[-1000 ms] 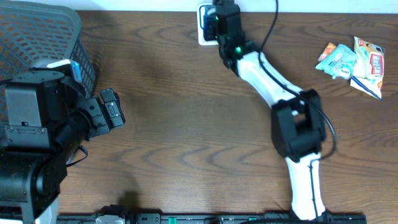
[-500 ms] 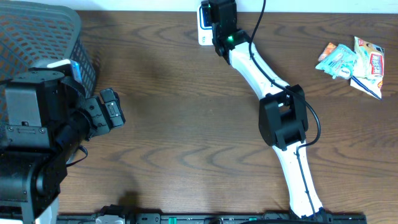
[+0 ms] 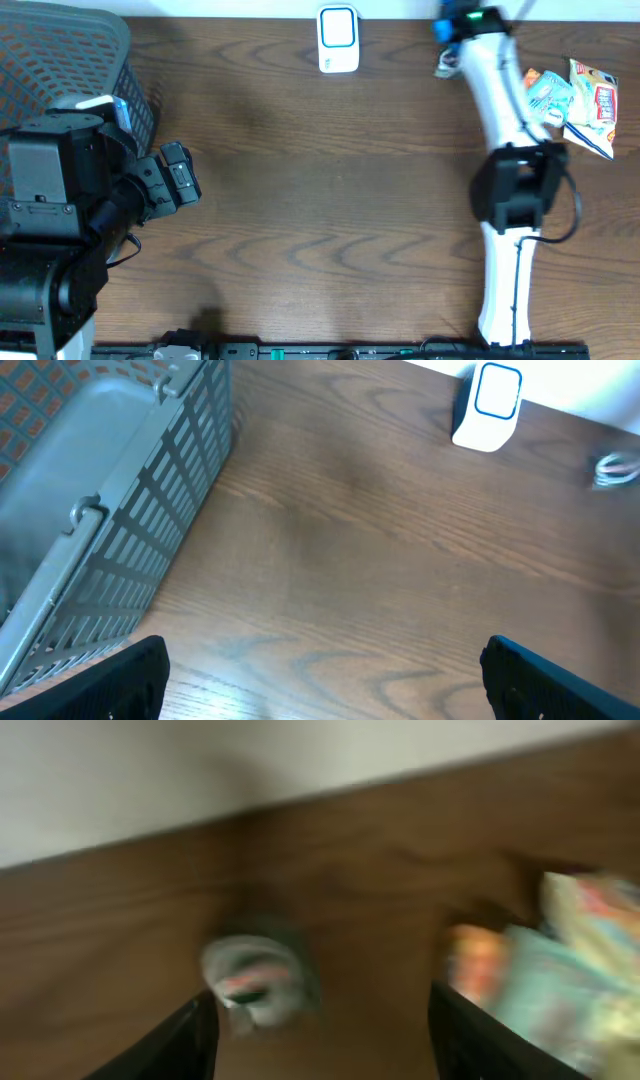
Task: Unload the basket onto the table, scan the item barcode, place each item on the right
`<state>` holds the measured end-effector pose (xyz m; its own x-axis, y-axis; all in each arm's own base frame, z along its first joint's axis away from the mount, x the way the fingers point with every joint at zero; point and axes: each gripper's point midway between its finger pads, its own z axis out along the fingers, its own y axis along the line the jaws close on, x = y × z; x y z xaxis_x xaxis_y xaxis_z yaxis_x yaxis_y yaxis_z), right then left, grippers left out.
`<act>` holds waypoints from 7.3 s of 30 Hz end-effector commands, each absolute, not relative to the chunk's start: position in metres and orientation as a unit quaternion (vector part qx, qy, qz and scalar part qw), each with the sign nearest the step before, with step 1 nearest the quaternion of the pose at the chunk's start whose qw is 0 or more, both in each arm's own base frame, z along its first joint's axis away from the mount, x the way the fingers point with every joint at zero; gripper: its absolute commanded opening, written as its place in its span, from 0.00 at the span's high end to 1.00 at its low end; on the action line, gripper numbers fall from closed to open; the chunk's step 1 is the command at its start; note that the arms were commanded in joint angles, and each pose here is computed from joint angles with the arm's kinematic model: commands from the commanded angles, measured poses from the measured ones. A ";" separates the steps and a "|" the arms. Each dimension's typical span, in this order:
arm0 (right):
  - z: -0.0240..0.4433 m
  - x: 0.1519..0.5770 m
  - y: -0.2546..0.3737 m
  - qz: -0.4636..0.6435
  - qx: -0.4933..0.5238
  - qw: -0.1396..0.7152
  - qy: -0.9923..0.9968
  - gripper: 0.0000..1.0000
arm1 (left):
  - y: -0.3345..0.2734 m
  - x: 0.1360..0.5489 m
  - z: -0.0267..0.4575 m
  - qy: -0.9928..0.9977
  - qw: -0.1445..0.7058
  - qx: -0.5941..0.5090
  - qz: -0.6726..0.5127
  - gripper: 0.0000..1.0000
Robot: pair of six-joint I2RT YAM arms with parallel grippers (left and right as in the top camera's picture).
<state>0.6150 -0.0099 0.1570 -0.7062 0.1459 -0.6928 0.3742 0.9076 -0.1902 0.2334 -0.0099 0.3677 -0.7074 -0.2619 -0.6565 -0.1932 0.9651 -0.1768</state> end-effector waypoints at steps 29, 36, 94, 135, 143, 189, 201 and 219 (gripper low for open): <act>0.110 0.659 -0.079 -0.060 0.033 0.436 0.897 0.02 | -0.008 0.232 0.370 0.921 0.365 -0.124 -0.045 0.02; 0.095 0.668 -0.049 0.033 -0.071 0.502 0.861 0.02 | -0.008 0.232 0.370 0.921 0.365 -0.124 -0.045 0.02; 0.003 0.639 -0.037 -0.102 0.210 0.413 0.880 0.07 | -0.008 0.232 0.370 0.921 0.365 -0.124 -0.045 0.03; 0.137 0.536 -0.164 -0.200 0.297 0.322 0.876 0.32 | -0.008 0.232 0.370 0.921 0.365 -0.124 -0.045 0.02; 0.144 0.523 -0.161 -0.203 0.294 0.304 0.883 0.20 | -0.008 0.232 0.370 0.922 0.365 -0.124 -0.045 0.02; 0.253 0.268 -0.012 0.110 0.196 0.461 0.859 0.01 | -0.008 0.232 0.370 0.921 0.365 -0.124 -0.045 0.02; 0.246 0.222 0.005 0.126 0.179 0.435 0.873 0.01 | -0.008 0.232 0.370 0.921 0.365 -0.124 -0.045 0.02; 0.187 0.140 0.040 0.178 0.179 0.240 0.937 0.01 | -0.008 0.232 0.370 0.921 0.365 -0.124 -0.045 0.02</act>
